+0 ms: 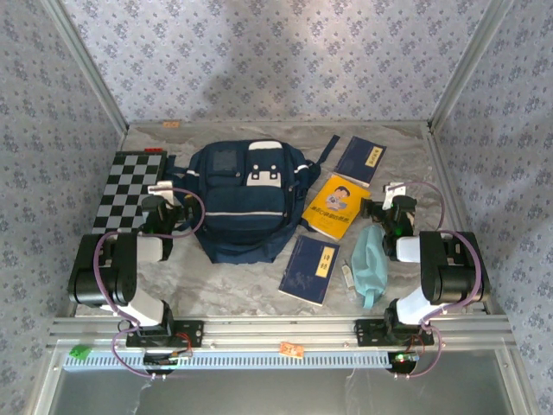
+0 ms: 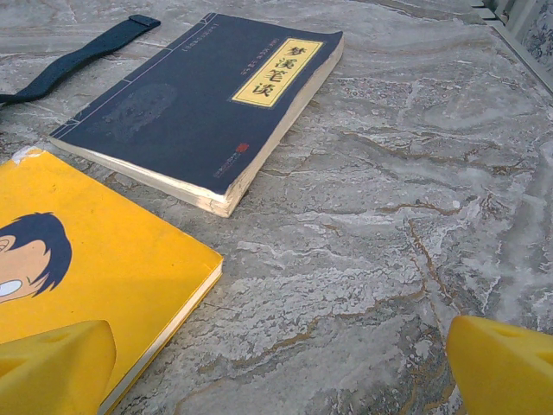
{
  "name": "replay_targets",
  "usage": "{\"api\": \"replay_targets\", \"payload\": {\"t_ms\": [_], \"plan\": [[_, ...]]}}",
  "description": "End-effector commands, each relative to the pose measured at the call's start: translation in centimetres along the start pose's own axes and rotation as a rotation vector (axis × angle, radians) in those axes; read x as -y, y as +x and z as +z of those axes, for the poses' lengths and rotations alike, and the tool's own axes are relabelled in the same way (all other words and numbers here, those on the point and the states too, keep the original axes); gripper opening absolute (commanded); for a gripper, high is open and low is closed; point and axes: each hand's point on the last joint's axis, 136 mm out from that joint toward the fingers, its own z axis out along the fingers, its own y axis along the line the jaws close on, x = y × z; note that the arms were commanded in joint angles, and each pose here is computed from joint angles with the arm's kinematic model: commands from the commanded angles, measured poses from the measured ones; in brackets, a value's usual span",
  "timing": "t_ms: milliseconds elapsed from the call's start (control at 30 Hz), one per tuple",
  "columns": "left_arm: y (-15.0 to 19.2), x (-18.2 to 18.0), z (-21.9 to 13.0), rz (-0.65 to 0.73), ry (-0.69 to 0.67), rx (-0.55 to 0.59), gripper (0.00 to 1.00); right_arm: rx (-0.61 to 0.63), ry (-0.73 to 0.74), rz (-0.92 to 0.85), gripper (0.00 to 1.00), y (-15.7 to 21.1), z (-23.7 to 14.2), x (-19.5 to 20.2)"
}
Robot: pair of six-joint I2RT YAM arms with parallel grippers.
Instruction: Pack the student bag
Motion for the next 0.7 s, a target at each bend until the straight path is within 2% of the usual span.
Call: {"api": "replay_targets", "payload": {"t_ms": [0, 200, 433, 567, 667], "plan": [[-1.1, 0.1, 0.3, 0.011, 0.014, 0.023, 1.0, 0.035, -0.011, -0.012, 1.0, -1.1, 0.0, -0.3], [-1.1, 0.2, 0.3, 0.012, 0.015, 0.027, 1.0, 0.037, -0.013, -0.017, 1.0, -1.4, -0.2, -0.4], [-3.5, 0.2, -1.6, -0.001, 0.021, 0.018, 1.0, 0.002, -0.009, 0.007, 1.0, -4.1, -2.1, -0.2], [-4.8, 0.0, -3.6, -0.054, 0.012, 0.014, 1.0, 0.013, 0.01, 0.149, 1.0, -6.5, -4.0, 0.9], [-6.5, 0.1, -5.4, -0.112, 0.018, 0.019, 1.0, -0.038, 0.087, 0.397, 1.0, -7.2, -5.6, 2.6]]}}
